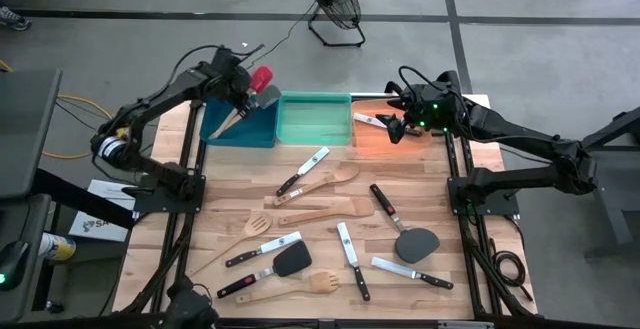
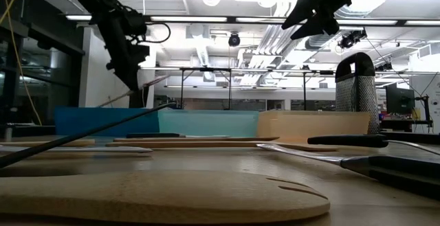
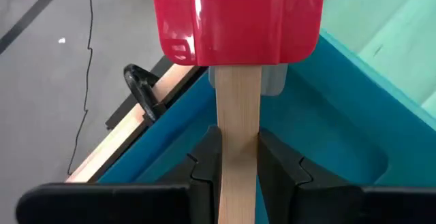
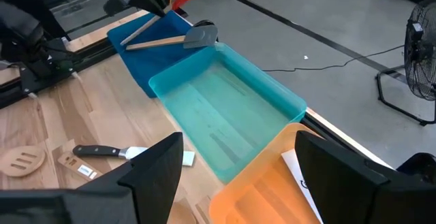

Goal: Pick & Place Kitchen Items
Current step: Put the red spatula into the blue bin, then put the knife into the orange bin

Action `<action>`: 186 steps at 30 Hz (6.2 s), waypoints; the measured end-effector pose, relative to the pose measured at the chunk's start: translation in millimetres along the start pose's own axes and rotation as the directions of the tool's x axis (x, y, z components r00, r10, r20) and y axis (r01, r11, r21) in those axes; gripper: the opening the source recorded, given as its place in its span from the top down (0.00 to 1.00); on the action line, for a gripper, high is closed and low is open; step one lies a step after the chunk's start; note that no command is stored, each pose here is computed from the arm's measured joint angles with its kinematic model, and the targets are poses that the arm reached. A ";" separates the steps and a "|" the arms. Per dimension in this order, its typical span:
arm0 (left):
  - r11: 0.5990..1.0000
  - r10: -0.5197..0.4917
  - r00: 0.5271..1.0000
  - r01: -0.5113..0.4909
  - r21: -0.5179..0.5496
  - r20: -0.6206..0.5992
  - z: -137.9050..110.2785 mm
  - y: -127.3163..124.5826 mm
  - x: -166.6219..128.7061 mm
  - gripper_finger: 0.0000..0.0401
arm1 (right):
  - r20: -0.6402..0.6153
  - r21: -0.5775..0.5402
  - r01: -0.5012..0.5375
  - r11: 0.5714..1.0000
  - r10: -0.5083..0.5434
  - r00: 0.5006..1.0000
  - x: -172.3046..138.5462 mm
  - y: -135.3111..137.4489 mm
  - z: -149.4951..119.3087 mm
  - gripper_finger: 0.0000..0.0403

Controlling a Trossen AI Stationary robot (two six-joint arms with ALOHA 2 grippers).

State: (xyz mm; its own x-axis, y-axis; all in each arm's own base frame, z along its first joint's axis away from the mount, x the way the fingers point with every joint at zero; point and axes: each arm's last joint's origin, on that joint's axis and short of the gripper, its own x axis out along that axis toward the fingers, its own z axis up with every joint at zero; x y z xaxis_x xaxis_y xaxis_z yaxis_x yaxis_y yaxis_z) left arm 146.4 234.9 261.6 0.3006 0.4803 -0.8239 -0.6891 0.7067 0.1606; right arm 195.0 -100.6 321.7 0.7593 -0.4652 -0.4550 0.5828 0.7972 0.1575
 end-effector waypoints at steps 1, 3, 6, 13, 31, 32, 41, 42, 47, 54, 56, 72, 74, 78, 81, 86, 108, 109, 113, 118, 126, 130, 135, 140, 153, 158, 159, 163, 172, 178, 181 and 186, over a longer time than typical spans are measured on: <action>1.000 -0.001 1.000 0.001 0.003 -0.005 0.0 0.0 2.0 0.84 | 0.000 0.000 -0.001 1.000 0.001 1.000 0.0 0.0 0.0 0.32; 1.000 -0.003 1.000 0.003 0.014 -0.022 -0.9 -0.1 4.8 0.84 | 0.000 0.001 -0.001 1.000 0.001 1.000 -0.1 0.0 0.0 0.32; 1.000 -0.002 0.998 0.004 0.026 -0.062 -3.8 -0.6 7.7 0.84 | -0.001 0.001 -0.001 1.000 0.001 1.000 0.0 0.0 -0.1 0.32; 0.995 -0.018 0.991 0.030 0.091 -0.130 -7.7 -1.6 19.1 0.85 | -0.002 0.001 -0.005 1.000 0.005 1.000 0.0 0.1 -0.1 0.32; 0.994 -0.028 0.978 0.049 0.096 -0.206 -11.0 -2.2 43.1 0.73 | -0.002 0.024 -0.005 1.000 0.005 1.000 0.0 0.1 -0.1 0.32; 0.994 -0.018 0.978 0.040 0.098 -0.209 -11.1 -1.9 43.1 0.69 | -0.002 0.024 -0.005 1.000 0.006 1.000 0.0 0.1 -0.1 0.32; 0.998 -0.001 0.973 0.016 0.061 -0.231 -6.6 0.1 36.6 0.56 | -0.014 0.027 -0.003 1.000 0.003 1.000 0.0 -0.1 -1.3 0.32; 0.999 -0.003 0.972 0.015 0.049 -0.235 -3.9 0.9 33.4 0.57 | -0.017 0.031 -0.002 1.000 0.003 1.000 0.0 -0.1 -1.5 0.32; 0.997 -0.039 0.966 0.020 -0.075 -0.256 11.4 4.6 11.6 0.58 | -0.027 0.049 0.001 0.999 0.001 1.000 -0.1 -0.4 -2.6 0.32; 0.977 -0.176 0.955 0.140 -0.160 -0.238 31.5 -17.1 -11.8 0.63 | -0.047 0.068 0.007 0.998 -0.004 0.999 -0.2 -0.8 -4.5 0.32; 0.976 -0.201 0.954 0.176 -0.128 -0.224 36.9 -32.2 -14.6 0.65 | -0.061 0.071 0.011 0.997 -0.007 0.998 -0.2 -1.1 -5.8 0.32; 0.958 -0.278 0.930 0.252 -0.134 -0.242 38.9 -138.3 -34.2 0.70 | -0.137 0.068 0.012 0.998 -0.002 0.991 -0.9 -2.1 -12.8 0.32; 0.957 -0.280 0.929 0.251 -0.144 -0.241 37.7 -147.0 -36.7 0.70 | -0.138 0.068 0.008 0.998 0.001 0.990 -0.9 -1.9 -12.9 0.32; 0.957 -0.283 0.928 0.256 -0.138 -0.240 35.4 -164.1 -39.5 0.66 | -0.142 0.069 -0.010 0.998 0.019 0.990 -0.9 -1.4 -13.0 0.32; 0.957 -0.287 0.925 0.265 -0.119 -0.248 34.4 -178.8 -34.5 0.58 | -0.143 0.068 -0.015 0.998 0.025 0.989 -0.9 -1.2 -13.1 0.32; 0.958 -0.288 0.911 0.277 -0.080 -0.297 30.1 -207.4 -14.4 0.48 | -0.148 0.070 -0.036 0.997 0.046 0.988 -1.0 -0.7 -13.2 0.32; 0.971 -0.238 0.866 0.222 -0.090 -0.440 4.2 -269.4 51.3 0.46 | -0.157 0.048 -0.044 0.998 0.051 0.986 -1.1 -0.6 -13.9 0.32; 0.973 -0.230 0.862 0.214 -0.086 -0.453 2.5 -269.8 53.8 0.46 | -0.157 0.048 -0.044 0.998 0.051 0.986 -1.1 -0.6 -13.9 0.32; 0.975 -0.220 0.856 0.204 -0.085 -0.467 -0.2 -272.0 61.1 0.46 | -0.157 0.047 -0.044 0.998 0.051 0.986 -1.1 -0.6 -14.0 0.32; 0.975 -0.221 0.857 0.205 -0.084 -0.466 -0.5 -273.1 63.5 0.50 | -0.158 0.046 -0.045 0.998 0.052 0.986 -1.1 -0.6 -14.1 0.32; 0.974 -0.222 0.859 0.217 -0.066 -0.462 -0.5 -273.2 64.0 0.64 | -0.158 0.041 -0.046 0.998 0.052 0.986 -1.1 -0.6 -14.1 0.32; 0.974 -0.220 0.850 0.217 -0.062 -0.478 -6.8 -272.4 67.1 0.67 | -0.158 0.041 -0.046 0.998 0.052 0.986 -1.1 -0.6 -14.1 0.32; 0.974 -0.219 0.848 0.217 -0.062 -0.483 -11.4 -271.2 69.1 0.68 | -0.158 0.041 -0.046 0.998 0.052 0.986 -1.1 -0.6 -14.1 0.32; 0.973 -0.220 0.848 0.222 -0.053 -0.481 -12.2 -271.1 69.6 0.70 | -0.159 0.041 -0.049 0.998 0.055 0.986 -1.1 -0.6 -14.2 0.32; 0.964 -0.252 0.841 0.262 -0.047 -0.479 -11.5 -270.2 65.7 0.83 | -0.181 0.054 -0.119 0.991 0.127 0.975 -3.1 1.4 -15.3 0.32; 0.949 -0.307 0.868 0.308 -0.061 -0.392 0.4 -267.0 46.9 0.83 | -0.187 0.056 -0.136 0.989 0.144 0.972 -7.8 1.4 -16.0 0.32; 0.947 -0.316 0.873 0.316 -0.064 -0.371 2.9 -265.8 42.6 0.83 | -0.180 0.056 -0.137 0.989 0.145 0.973 -9.7 1.3 -15.5 0.32; 0.939 -0.343 0.886 0.336 -0.077 -0.311 10.2 -260.4 26.2 0.83 | -0.178 0.044 -0.141 0.989 0.146 0.973 -18.4 0.6 -16.0 0.32; 0.864 -0.495 0.866 0.500 -0.059 0.072 46.2 -252.6 -22.4 0.83 | -0.132 0.032 -0.159 0.987 0.161 0.978 -43.0 -1.1 -15.3 0.32; 0.804 -0.557 0.749 0.595 0.006 0.359 73.3 -255.7 -39.8 0.83 | -0.114 0.028 -0.181 0.983 0.183 0.976 -47.9 -0.7 -14.4 0.32; 0.781 -0.569 0.675 0.623 0.052 0.469 83.9 -257.3 -46.2 0.83 | -0.120 0.030 -0.203 0.979 0.205 0.971 -47.5 0.0 -14.5 0.32; 0.771 -0.579 0.568 0.614 0.166 0.585 95.6 -258.2 -55.5 0.83 | -0.115 0.005 -0.241 0.970 0.240 0.964 -44.7 1.7 -13.0 0.32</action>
State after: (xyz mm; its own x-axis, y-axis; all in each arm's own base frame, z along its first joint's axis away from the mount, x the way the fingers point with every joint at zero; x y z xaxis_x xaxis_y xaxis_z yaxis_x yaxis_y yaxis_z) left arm 370.7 75.4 317.7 0.9553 0.1681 -0.2432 -0.2374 0.9264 -0.2923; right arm 158.3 -73.5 330.8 0.8387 -0.2127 -0.5014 0.3838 0.8840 0.2671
